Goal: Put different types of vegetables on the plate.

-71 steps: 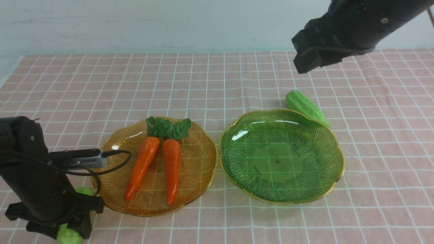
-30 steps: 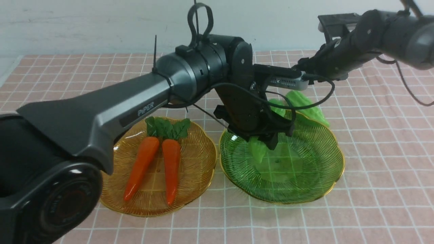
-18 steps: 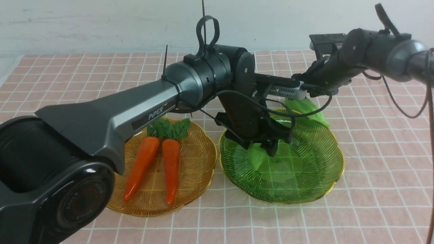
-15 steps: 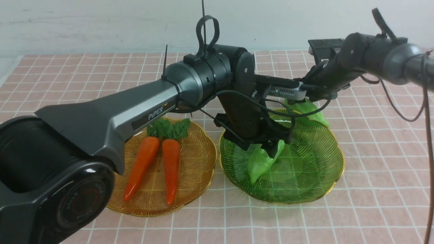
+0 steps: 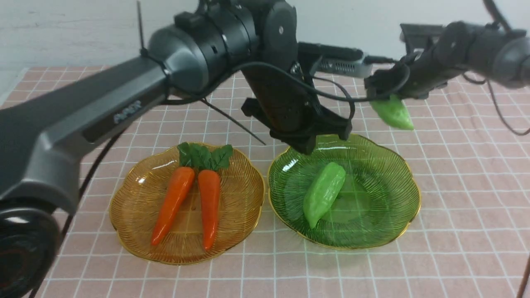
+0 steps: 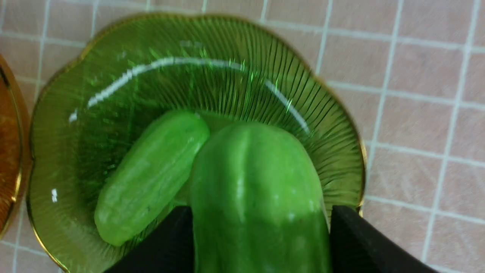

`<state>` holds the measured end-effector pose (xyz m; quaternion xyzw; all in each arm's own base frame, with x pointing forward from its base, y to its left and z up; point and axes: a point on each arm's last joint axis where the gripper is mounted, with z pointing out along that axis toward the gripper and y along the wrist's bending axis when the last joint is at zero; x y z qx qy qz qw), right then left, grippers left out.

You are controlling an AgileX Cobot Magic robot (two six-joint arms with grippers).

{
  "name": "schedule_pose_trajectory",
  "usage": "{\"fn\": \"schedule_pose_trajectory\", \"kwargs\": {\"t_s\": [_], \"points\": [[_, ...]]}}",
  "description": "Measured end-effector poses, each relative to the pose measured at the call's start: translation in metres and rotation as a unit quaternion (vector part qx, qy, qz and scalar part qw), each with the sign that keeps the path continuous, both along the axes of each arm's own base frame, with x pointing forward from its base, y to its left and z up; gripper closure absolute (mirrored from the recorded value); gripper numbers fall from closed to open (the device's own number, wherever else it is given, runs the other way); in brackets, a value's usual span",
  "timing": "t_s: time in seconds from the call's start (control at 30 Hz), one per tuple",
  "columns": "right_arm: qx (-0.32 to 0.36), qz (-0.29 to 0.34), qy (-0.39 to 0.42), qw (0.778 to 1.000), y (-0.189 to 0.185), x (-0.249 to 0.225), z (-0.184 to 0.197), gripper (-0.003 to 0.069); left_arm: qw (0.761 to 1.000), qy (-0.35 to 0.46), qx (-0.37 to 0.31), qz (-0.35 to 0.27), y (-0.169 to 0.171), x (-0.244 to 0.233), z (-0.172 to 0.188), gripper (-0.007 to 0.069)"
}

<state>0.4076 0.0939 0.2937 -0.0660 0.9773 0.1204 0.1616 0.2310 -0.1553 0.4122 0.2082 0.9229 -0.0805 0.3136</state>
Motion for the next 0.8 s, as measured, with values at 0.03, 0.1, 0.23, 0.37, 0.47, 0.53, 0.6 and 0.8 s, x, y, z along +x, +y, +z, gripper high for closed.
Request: {"fn": "schedule_pose_trajectory", "kwargs": {"t_s": [0.03,0.1,0.23,0.37,0.47,0.53,0.6,0.8], "points": [[-0.003,0.004,0.015,1.000,0.005,-0.004,-0.010,0.0243,1.000,0.001,-0.004,0.004,0.007,-0.010,-0.003,0.0629],[-0.007,0.010,0.021,1.000,0.012,-0.007,-0.022,0.0243,1.000,0.002,-0.009,0.009,0.021,-0.029,-0.011,0.0629],[-0.004,0.002,0.019,1.000,0.022,-0.006,-0.044,0.0243,1.000,0.010,-0.013,0.020,0.040,-0.056,-0.024,0.0629],[-0.003,-0.013,0.029,0.999,0.024,0.000,-0.061,0.0242,0.999,0.006,-0.026,0.029,0.055,-0.077,-0.029,0.0629],[-0.003,-0.029,0.045,0.999,0.025,0.004,-0.075,0.0212,0.999,0.002,-0.037,0.037,0.063,-0.089,-0.031,0.0629],[-0.004,-0.033,0.052,0.998,0.025,0.005,-0.080,0.0182,0.998,-0.002,-0.045,0.041,0.069,-0.097,-0.033,0.0629],[-0.004,-0.034,0.054,0.998,0.025,0.005,-0.082,0.0155,0.998,-0.011,-0.055,0.043,0.075,-0.106,-0.031,0.0629],[-0.017,-0.012,0.067,0.998,0.025,0.005,-0.067,0.0130,0.995,-0.040,-0.079,0.045,0.090,-0.126,-0.025,0.0629]]}}
